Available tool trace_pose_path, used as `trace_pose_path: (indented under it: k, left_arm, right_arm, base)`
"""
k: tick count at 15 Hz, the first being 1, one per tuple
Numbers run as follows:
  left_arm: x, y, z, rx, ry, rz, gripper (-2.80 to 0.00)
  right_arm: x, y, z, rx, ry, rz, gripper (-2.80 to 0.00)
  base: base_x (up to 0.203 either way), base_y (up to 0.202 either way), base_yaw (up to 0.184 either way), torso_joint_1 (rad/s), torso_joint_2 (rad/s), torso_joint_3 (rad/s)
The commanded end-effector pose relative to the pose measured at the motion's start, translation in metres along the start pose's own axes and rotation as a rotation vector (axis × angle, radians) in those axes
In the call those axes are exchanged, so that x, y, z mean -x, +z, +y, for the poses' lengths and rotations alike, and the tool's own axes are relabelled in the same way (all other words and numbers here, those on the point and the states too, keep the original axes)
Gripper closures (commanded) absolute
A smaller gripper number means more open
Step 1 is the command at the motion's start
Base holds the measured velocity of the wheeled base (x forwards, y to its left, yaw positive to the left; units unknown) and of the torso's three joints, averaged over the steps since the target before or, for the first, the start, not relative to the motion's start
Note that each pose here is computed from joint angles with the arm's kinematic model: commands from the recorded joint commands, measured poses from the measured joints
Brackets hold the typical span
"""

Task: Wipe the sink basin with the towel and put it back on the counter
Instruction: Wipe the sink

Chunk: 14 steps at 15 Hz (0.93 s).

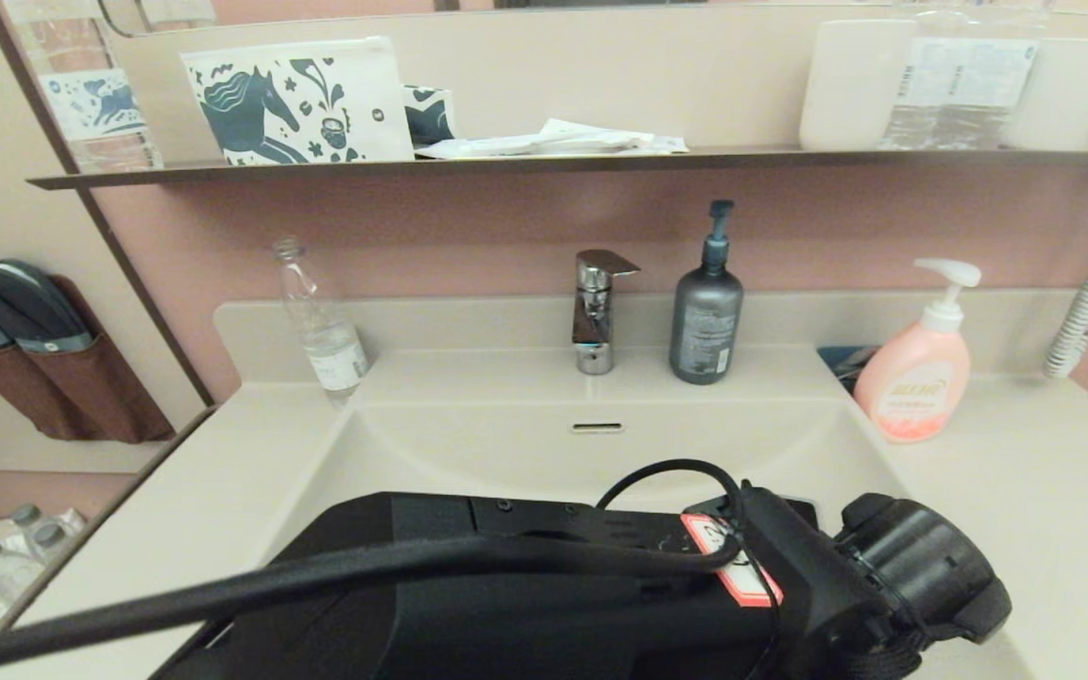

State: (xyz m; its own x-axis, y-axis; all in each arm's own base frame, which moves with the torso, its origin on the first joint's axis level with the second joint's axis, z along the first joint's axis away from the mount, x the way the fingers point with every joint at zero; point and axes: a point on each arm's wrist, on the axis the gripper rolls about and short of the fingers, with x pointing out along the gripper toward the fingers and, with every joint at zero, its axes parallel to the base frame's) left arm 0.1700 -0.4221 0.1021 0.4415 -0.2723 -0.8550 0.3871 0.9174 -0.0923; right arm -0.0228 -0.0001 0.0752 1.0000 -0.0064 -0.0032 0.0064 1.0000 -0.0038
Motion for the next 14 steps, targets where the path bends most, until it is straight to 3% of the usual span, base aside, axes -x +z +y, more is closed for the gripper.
trace_pose_path:
  k: [1,9,14]
  left_arm:
    - [-0.003,0.002,0.011,0.000,0.051,0.038,0.00]
    - [0.007,0.013,0.057,0.028,0.215,0.165,0.00]
    - [0.006,-0.003,0.092,0.023,0.338,0.284,0.00]
  right_arm:
    - [0.000,0.000,0.000,0.001,0.000,0.001,0.00]
    - [0.000,0.000,0.000,0.001,0.000,0.001,0.00]
    - [0.000,0.000,0.000,0.001,0.000,0.001,0.00]
  base:
    - [0.000,0.000,0.000,0.000,0.00,0.000]
    - [0.000,0.000,0.000,0.000,0.00,0.000]
    - [0.000,0.000,0.000,0.000,0.00,0.000]
